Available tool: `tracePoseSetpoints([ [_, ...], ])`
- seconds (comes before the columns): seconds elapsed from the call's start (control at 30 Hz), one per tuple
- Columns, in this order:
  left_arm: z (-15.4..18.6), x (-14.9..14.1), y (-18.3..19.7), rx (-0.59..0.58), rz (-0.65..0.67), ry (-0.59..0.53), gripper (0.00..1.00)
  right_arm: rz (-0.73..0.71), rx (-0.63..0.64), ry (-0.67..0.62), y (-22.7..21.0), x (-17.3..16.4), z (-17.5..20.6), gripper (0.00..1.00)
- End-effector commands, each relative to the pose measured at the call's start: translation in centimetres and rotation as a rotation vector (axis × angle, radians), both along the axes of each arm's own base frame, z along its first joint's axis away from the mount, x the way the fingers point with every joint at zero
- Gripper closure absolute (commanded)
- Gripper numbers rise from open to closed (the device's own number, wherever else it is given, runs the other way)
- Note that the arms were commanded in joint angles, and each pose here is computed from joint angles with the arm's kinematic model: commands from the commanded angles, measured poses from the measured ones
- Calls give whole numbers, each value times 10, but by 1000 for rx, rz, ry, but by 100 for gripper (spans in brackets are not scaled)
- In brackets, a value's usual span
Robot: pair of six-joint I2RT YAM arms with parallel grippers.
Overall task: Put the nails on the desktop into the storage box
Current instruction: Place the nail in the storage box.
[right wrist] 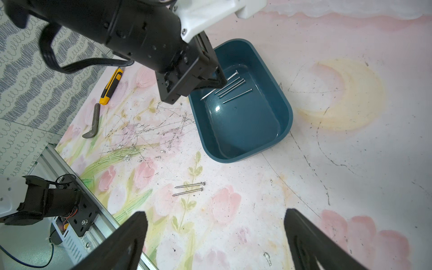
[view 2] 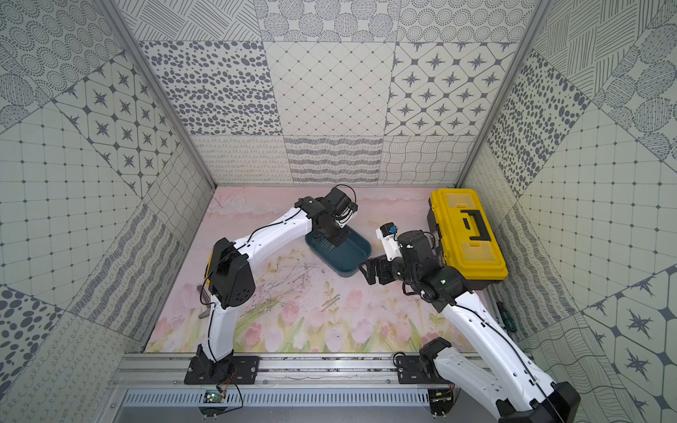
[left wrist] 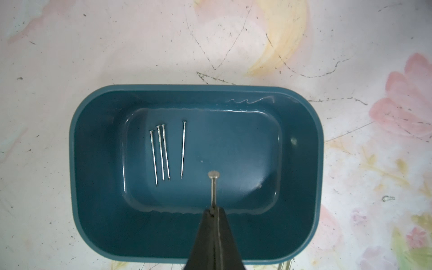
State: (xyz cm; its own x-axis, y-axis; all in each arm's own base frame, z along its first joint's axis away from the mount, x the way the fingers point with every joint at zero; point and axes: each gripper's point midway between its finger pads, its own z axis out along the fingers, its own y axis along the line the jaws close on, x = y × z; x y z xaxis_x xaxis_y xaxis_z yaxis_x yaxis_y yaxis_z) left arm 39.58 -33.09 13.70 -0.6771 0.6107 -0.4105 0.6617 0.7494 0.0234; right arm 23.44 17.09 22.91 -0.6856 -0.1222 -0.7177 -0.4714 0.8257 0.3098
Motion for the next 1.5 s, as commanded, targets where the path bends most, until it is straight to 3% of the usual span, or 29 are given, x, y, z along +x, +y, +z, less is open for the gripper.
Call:
tracePoseSetpoints([
  [0.0,-12,-1,-4,5,-43,40,100,10,14,-25,0,2,6,3],
  [0.77,-65,13,-9,21,-39,97,100,2,9,19,-1,7,-7,3],
  [1.47,-88,26,1,83,-52,114,100,-1,14,31,-2,11,-9,3],
])
